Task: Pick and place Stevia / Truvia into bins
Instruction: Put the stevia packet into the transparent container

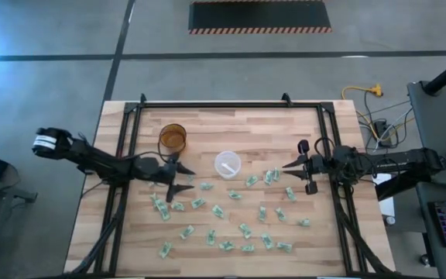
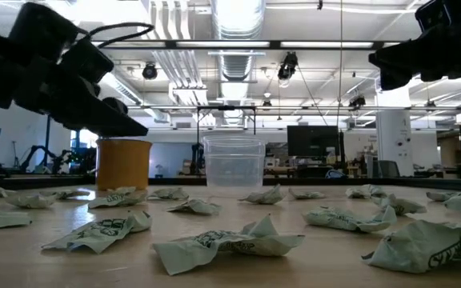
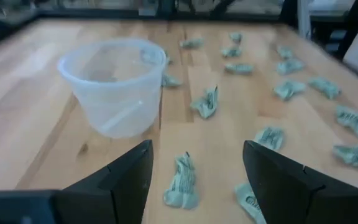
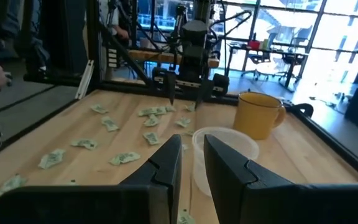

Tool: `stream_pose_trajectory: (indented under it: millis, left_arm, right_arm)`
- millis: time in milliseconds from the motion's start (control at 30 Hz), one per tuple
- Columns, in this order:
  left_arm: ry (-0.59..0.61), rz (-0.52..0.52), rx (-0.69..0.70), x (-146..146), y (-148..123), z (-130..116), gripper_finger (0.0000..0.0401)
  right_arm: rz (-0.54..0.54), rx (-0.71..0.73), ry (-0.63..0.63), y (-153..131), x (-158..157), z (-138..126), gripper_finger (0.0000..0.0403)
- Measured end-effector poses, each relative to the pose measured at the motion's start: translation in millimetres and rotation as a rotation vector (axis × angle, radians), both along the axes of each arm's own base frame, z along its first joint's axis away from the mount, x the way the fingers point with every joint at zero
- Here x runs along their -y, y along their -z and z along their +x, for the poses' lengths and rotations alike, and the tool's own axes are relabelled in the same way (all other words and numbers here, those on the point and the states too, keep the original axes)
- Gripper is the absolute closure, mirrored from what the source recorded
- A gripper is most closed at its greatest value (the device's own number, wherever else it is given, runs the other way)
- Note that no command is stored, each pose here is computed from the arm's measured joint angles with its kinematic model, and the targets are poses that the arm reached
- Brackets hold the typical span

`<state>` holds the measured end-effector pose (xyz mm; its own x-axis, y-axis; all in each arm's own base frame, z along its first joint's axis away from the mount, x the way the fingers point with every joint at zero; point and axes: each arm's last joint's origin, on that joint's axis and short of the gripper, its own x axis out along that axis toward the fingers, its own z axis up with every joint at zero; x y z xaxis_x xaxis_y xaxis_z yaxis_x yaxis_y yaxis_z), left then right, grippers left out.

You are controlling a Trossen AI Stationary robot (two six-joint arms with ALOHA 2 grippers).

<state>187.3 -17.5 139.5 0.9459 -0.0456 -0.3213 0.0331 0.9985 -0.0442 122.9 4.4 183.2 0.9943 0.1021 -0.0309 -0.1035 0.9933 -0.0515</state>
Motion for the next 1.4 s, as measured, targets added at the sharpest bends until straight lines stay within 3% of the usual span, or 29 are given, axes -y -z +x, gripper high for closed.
stream_pose_trajectory:
  millis: [167,300,500,1400]
  left_arm:
    - [-0.064,0.045,-0.229,0.8,-14.7,27.3,0.0212]
    - [-0.044,0.078,-0.298,5.3,-22.6,51.3,0.0233]
    - [-0.024,0.122,-0.448,8.8,-9.4,75.0,0.0244]
    - [-0.059,0.099,-0.537,10.2,14.6,85.7,0.0251]
  right_arm:
    - [0.03,-0.004,0.001,0.1,0.0,0.0,0.0344]
    - [0.053,-0.011,0.002,0.6,0.0,0.0,0.0344]
    - [0.054,-0.037,0.003,3.4,0.0,-0.2,0.0344]
    - [0.053,-0.038,0.002,3.4,0.0,-0.2,0.0344]
